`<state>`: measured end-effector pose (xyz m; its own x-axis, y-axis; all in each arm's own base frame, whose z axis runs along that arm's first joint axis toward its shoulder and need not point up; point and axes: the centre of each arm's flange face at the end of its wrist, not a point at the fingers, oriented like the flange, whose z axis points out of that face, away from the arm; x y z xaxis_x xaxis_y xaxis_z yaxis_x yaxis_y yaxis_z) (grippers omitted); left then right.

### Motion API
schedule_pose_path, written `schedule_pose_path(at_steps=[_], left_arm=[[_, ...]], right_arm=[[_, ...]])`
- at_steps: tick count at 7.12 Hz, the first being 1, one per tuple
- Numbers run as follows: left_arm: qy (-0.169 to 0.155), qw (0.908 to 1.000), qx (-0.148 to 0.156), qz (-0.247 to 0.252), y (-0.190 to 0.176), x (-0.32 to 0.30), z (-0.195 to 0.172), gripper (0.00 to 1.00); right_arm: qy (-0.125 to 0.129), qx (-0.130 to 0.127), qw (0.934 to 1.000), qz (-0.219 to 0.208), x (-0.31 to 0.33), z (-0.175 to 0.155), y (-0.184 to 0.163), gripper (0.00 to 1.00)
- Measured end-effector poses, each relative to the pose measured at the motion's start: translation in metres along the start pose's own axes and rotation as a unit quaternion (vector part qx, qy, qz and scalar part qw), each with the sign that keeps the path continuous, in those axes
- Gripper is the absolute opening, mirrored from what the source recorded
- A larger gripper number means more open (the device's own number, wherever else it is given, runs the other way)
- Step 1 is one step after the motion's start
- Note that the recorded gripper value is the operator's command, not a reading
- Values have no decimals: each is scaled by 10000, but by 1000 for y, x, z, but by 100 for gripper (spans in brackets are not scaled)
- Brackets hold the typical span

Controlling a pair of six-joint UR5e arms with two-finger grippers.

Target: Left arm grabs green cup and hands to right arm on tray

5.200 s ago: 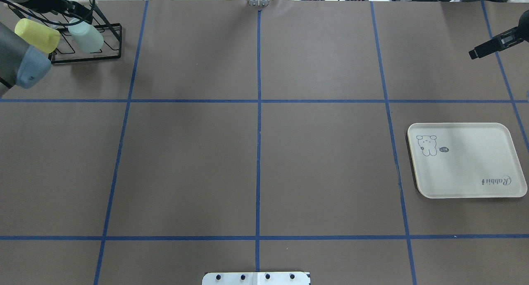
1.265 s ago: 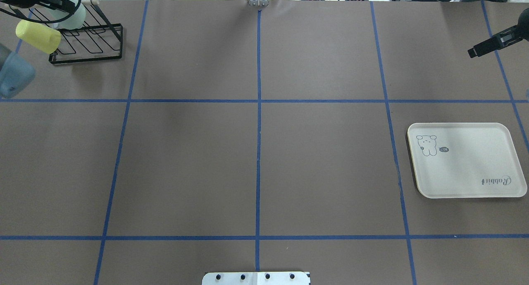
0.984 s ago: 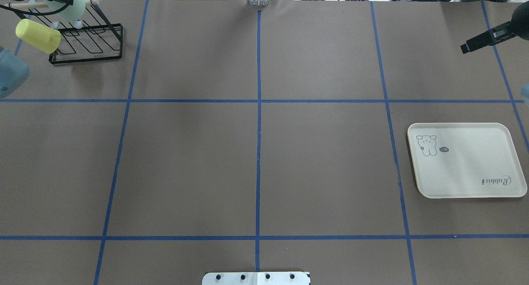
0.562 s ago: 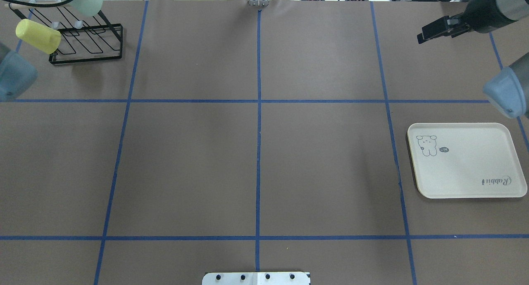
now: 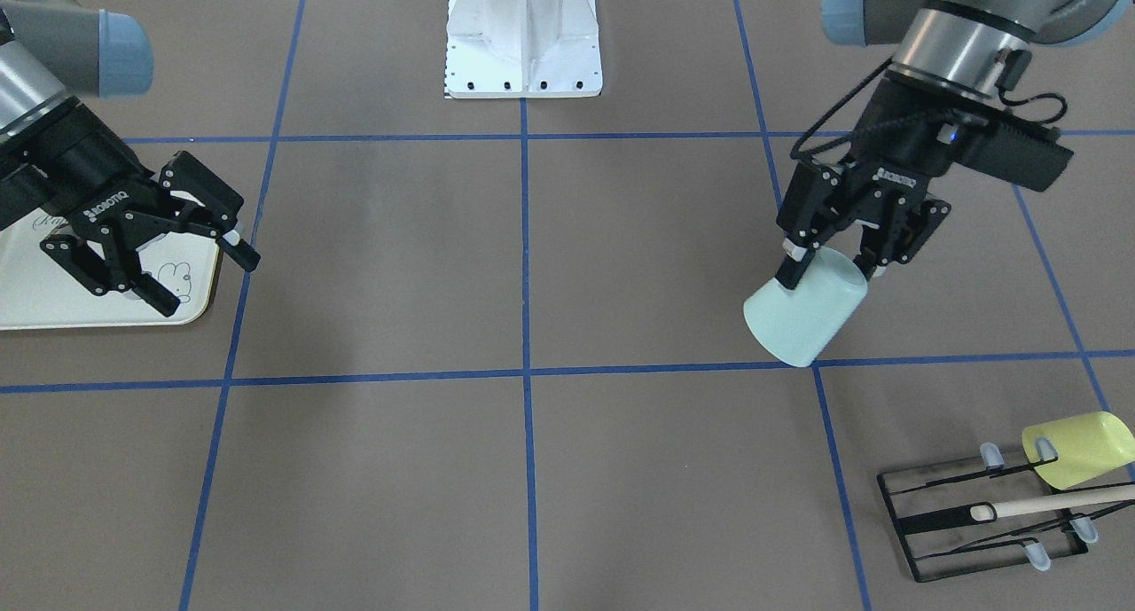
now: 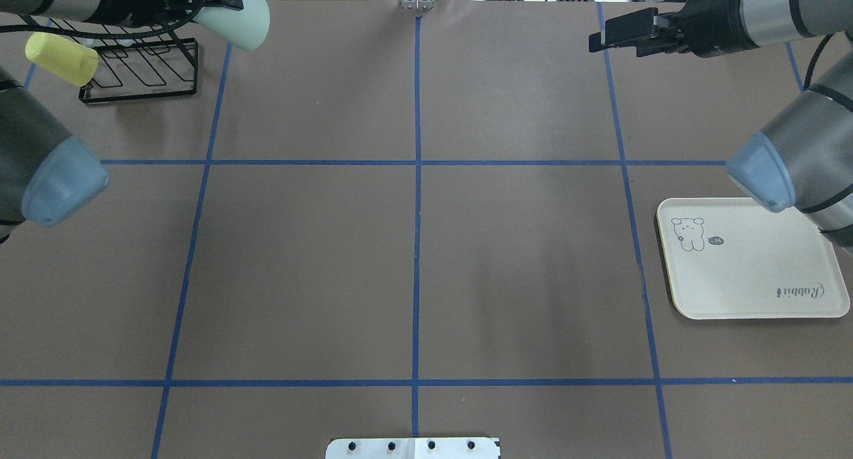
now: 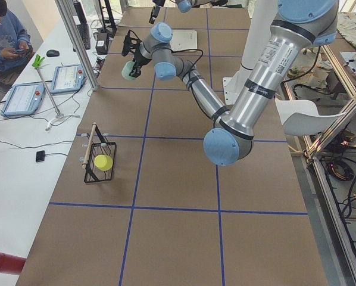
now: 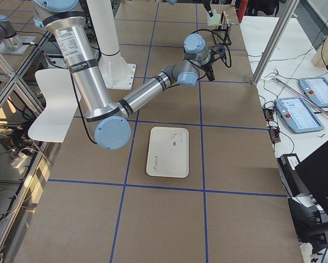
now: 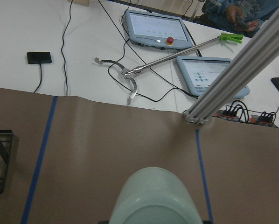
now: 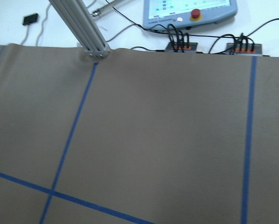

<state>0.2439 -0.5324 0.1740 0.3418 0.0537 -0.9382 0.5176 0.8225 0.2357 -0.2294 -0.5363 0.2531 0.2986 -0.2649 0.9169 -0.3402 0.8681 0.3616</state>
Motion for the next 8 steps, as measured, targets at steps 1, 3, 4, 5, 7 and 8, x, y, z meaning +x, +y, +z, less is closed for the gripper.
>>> schedule_pose_path(at_steps=[1,3,4,5,7,8], left_arm=[[329,9992,-164,-183,16,27,-13,0],[942,9910,-675,-672,37,84,-33,0],[1187,9863,-806,-816,42,103,-48,0],[1405,9816,-939,-887,46,115,-63,0],[1856,9690,-1210,-1090,53,129,-83,0],[2122,9611,-1311,-1189,56,133,-92,0]], right_arm=[[-397,153,9991,67,-14,0,8,100],[-1244,375,9914,178,-42,-5,26,100],[-1688,502,9839,290,-53,-11,32,100],[-2179,644,9729,423,-64,-18,40,100],[-2978,775,9492,660,-81,-29,54,100],[-3410,765,9323,931,-93,-35,60,100]])
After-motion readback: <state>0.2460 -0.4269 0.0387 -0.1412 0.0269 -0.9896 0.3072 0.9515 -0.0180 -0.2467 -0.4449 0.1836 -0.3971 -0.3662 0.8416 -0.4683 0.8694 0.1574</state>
